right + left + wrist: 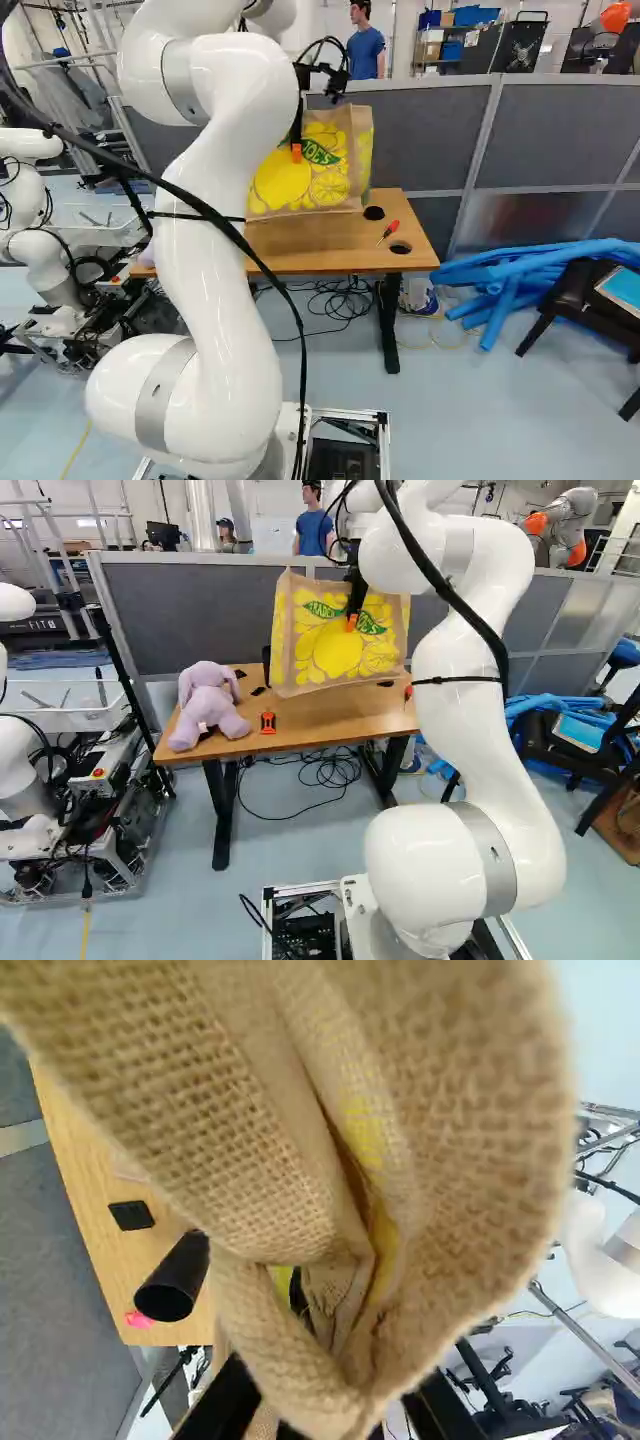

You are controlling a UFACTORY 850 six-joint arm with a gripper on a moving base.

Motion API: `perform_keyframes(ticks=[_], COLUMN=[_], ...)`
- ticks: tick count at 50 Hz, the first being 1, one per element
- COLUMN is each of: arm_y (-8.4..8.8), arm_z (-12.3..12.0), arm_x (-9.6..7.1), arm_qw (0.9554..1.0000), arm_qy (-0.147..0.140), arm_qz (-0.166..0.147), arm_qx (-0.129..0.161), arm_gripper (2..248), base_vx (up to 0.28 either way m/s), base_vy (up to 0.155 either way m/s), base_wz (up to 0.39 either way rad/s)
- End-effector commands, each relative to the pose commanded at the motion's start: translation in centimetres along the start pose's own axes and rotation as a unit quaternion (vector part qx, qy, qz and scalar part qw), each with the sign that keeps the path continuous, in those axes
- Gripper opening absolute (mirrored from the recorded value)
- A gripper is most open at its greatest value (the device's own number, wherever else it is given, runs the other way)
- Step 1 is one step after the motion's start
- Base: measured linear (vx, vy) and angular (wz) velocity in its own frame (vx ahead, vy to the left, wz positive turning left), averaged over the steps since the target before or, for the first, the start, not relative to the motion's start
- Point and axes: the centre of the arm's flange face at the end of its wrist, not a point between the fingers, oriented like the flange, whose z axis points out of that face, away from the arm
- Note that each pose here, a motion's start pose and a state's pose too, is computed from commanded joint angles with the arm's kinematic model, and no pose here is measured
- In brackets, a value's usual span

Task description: Pick up the bag on the ground and place it on the table

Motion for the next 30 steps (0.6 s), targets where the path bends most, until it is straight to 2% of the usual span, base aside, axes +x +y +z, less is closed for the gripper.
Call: perform_keyframes(ticks=[30], arm_y=[-2.4], arm_z=[4.8], arm_x=[1.8], arm_qw=[0.9991], arm_qy=[-0.013], arm_qz=[0.008], arm_qx=[-0.040], arm_gripper=[22], base_vx=[0.000], base_vy=[0.000], base_wz=[0.000])
